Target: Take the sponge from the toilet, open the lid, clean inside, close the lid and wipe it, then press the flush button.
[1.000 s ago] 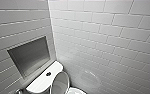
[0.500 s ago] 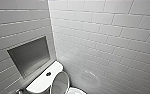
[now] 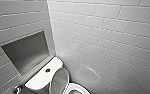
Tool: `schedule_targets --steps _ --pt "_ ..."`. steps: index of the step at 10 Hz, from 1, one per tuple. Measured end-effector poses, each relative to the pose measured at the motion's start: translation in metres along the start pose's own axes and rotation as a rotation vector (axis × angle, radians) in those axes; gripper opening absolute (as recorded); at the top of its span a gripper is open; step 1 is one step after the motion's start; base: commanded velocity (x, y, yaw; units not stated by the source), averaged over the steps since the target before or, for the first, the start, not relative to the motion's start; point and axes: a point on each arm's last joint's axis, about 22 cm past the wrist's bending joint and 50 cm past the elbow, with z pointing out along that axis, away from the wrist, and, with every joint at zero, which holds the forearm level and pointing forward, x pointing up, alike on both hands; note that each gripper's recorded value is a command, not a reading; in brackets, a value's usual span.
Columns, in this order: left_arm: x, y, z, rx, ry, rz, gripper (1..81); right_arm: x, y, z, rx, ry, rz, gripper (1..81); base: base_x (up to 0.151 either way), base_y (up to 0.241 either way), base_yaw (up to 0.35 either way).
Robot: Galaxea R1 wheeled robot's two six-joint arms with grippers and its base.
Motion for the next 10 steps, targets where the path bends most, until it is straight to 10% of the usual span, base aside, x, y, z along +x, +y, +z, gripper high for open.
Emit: schedule_targets --steps 10 --pt "-0.122 0.033 0.006 -0.053 -0.169 -0.221 81.1 0.097 -0.023 0.108 -0.001 -0.109 -0.012 1.0 0.000 0.000 0.000"
